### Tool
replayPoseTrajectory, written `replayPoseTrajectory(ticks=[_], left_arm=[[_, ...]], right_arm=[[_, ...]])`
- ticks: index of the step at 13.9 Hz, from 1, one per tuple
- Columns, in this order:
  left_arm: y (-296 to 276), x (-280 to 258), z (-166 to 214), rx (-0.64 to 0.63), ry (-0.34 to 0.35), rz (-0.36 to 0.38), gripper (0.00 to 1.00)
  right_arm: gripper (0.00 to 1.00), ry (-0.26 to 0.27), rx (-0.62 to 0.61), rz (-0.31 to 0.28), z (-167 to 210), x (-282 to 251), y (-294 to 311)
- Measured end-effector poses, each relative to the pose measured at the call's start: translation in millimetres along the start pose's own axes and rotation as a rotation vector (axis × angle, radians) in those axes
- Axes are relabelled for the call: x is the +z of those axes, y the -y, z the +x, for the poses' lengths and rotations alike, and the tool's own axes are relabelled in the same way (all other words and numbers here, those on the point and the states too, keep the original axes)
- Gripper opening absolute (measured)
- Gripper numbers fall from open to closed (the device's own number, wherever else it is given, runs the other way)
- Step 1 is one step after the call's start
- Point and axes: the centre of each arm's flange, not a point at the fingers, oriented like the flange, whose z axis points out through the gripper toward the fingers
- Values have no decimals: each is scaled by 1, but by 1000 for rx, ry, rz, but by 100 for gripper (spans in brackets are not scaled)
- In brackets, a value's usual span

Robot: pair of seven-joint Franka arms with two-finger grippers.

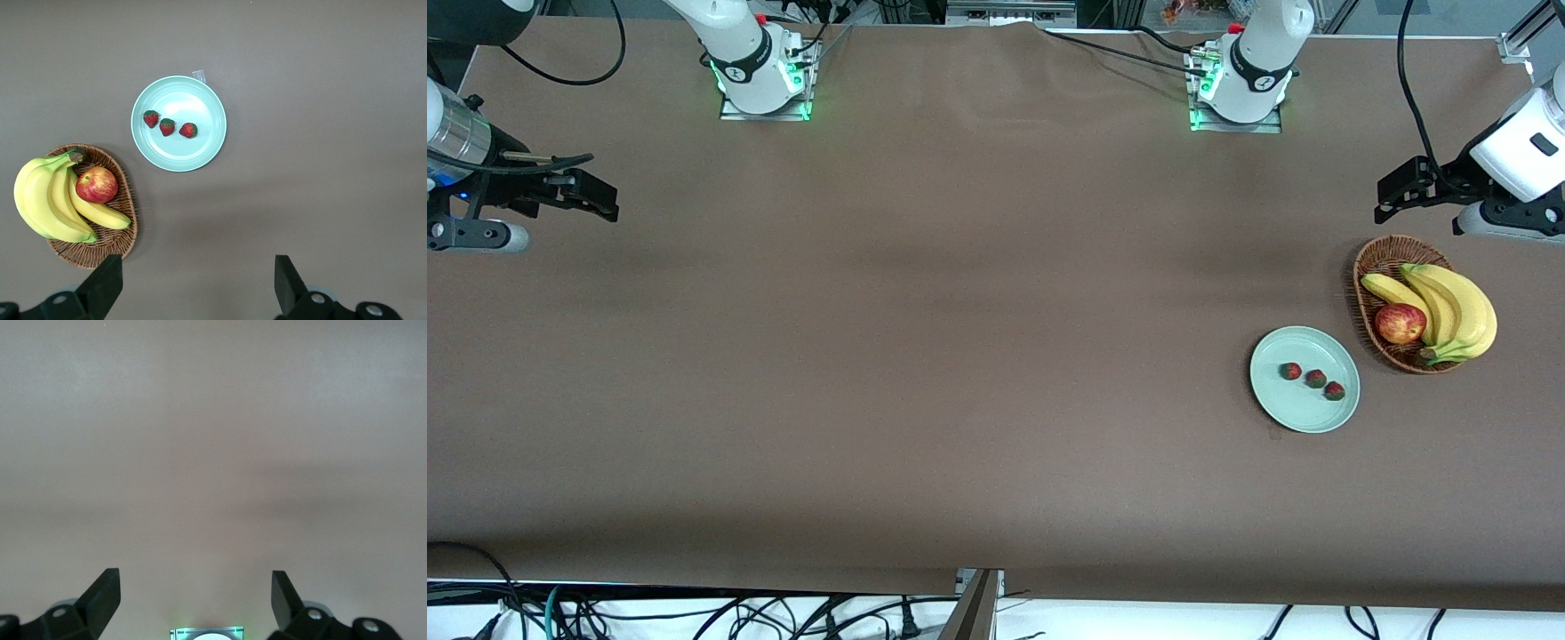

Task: Collect all strawberries into plate

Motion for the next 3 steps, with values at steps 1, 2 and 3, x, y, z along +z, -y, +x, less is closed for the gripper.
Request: replayPoseTrajectory(ticks=[1, 2, 3], left_arm=[[0, 0, 0, 0, 0, 0, 100], [0, 0, 0, 0, 0, 0, 100], [0, 0, 0, -1, 0, 0, 100]], right_arm=[[100, -2, 0, 0, 0, -1, 0], [100, -4, 1, 0, 1, -2, 0], [100, -6, 1, 1, 1, -2, -1]])
